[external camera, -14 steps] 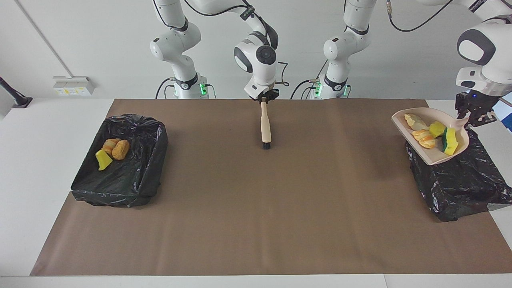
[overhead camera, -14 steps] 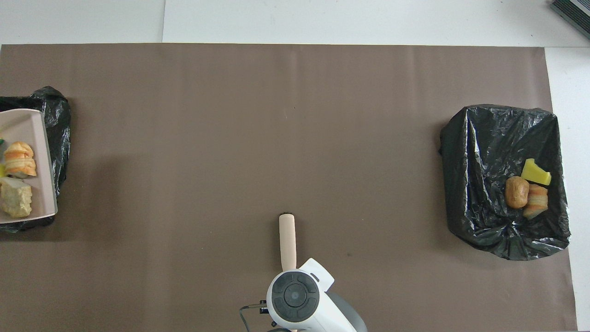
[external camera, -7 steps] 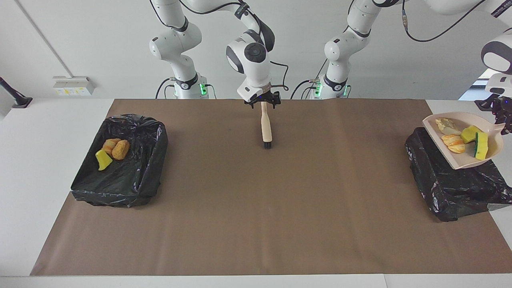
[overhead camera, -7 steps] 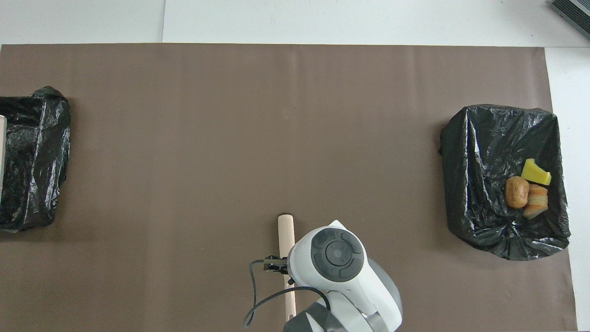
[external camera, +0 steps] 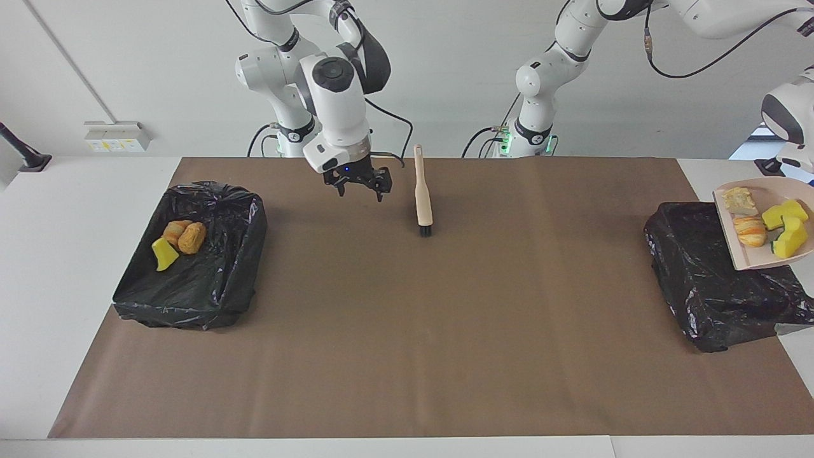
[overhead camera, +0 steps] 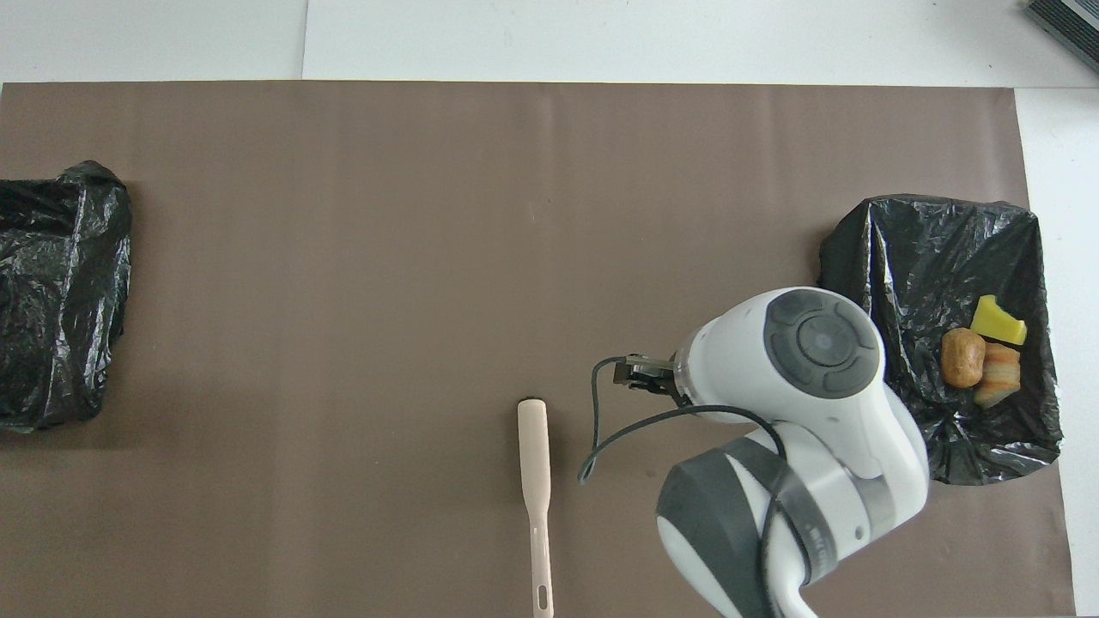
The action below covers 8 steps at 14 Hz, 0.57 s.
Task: Sweep and dump trash in bin
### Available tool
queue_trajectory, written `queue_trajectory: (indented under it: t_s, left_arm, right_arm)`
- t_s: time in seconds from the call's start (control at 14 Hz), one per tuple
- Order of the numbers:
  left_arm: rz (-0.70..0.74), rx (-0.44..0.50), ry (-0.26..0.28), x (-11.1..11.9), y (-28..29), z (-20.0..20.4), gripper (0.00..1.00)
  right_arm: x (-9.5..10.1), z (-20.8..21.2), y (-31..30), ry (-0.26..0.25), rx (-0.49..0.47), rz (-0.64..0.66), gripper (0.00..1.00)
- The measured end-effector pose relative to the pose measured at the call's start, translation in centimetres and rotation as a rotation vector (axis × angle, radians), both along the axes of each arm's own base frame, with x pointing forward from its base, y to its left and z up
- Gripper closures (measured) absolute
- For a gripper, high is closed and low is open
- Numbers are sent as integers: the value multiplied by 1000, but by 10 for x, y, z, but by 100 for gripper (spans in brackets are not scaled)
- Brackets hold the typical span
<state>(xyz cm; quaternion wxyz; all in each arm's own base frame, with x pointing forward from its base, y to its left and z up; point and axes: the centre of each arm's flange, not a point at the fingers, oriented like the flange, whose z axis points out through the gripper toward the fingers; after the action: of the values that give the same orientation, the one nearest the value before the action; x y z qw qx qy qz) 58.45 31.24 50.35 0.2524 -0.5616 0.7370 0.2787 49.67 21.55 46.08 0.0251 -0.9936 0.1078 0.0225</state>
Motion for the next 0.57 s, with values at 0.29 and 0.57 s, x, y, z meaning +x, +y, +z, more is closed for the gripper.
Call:
queue_trajectory:
  t_s: [0.29,0.57]
  left_arm:
    - [0,40,4,4,-3,-7,68]
    - [-9,126,-33,16,-24,-5,68]
  right_arm:
    - [36,35,-83,-37,-18,25,0]
    - [48,90,-140,-49,-48,30,0]
